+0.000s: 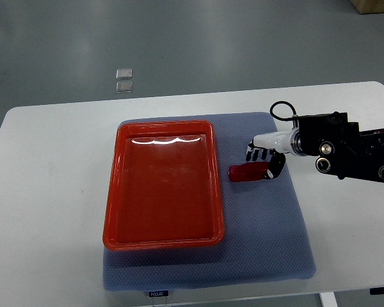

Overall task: Place red pepper on red tray
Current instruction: 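Close the right hand's fingers around the red pepper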

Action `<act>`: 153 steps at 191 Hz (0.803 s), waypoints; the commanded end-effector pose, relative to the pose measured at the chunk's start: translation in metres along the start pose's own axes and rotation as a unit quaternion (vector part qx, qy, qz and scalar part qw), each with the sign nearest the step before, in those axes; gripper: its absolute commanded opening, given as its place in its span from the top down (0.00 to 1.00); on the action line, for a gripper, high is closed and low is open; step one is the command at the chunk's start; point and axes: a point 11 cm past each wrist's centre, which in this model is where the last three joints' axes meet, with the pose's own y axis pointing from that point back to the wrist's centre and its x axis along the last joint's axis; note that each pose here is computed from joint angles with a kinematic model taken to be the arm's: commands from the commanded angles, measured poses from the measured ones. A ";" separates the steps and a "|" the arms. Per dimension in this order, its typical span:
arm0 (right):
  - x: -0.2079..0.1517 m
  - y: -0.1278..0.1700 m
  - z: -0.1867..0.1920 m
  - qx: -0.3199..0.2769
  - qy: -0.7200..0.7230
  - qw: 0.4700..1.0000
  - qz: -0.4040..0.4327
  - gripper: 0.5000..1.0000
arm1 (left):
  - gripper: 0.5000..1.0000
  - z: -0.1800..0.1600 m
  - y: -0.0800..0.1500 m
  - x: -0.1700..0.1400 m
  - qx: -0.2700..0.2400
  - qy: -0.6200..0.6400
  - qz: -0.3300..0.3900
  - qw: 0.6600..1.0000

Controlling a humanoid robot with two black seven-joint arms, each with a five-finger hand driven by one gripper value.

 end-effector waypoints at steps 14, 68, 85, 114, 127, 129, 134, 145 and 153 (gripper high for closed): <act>-0.003 0.000 -0.007 0.013 0.004 1.000 -0.009 0.53 | 0.00 0.000 0.000 0.000 0.000 0.000 0.000 1.000; -0.005 0.000 -0.007 0.015 0.007 1.000 -0.016 0.79 | 0.00 0.000 0.000 0.000 0.000 0.000 0.000 1.000; -0.005 0.000 -0.007 0.017 0.008 1.000 -0.019 0.90 | 0.00 0.000 0.000 0.000 0.000 0.000 0.000 1.000; -0.005 0.001 -0.007 0.020 0.009 1.000 -0.022 1.00 | 0.00 0.000 0.000 0.000 0.000 0.000 0.000 1.000; 0.000 0.002 -0.008 0.020 0.011 1.000 -0.018 1.00 | 0.00 0.000 0.000 0.000 0.000 0.000 0.000 1.000; 0.002 0.002 -0.008 0.020 0.012 1.000 -0.016 1.00 | 0.00 0.000 0.000 0.000 0.000 0.000 0.000 1.000; 0.005 0.003 -0.009 0.021 0.014 1.000 -0.012 1.00 | 0.00 0.000 0.000 0.000 0.000 0.000 0.000 1.000; 0.012 0.006 -0.007 0.020 0.015 1.000 -0.006 1.00 | 0.00 0.000 0.000 0.000 0.000 0.000 0.000 1.000; 0.015 0.007 -0.006 0.018 0.015 1.000 -0.002 1.00 | 0.00 0.000 0.000 0.000 0.000 0.000 0.000 1.000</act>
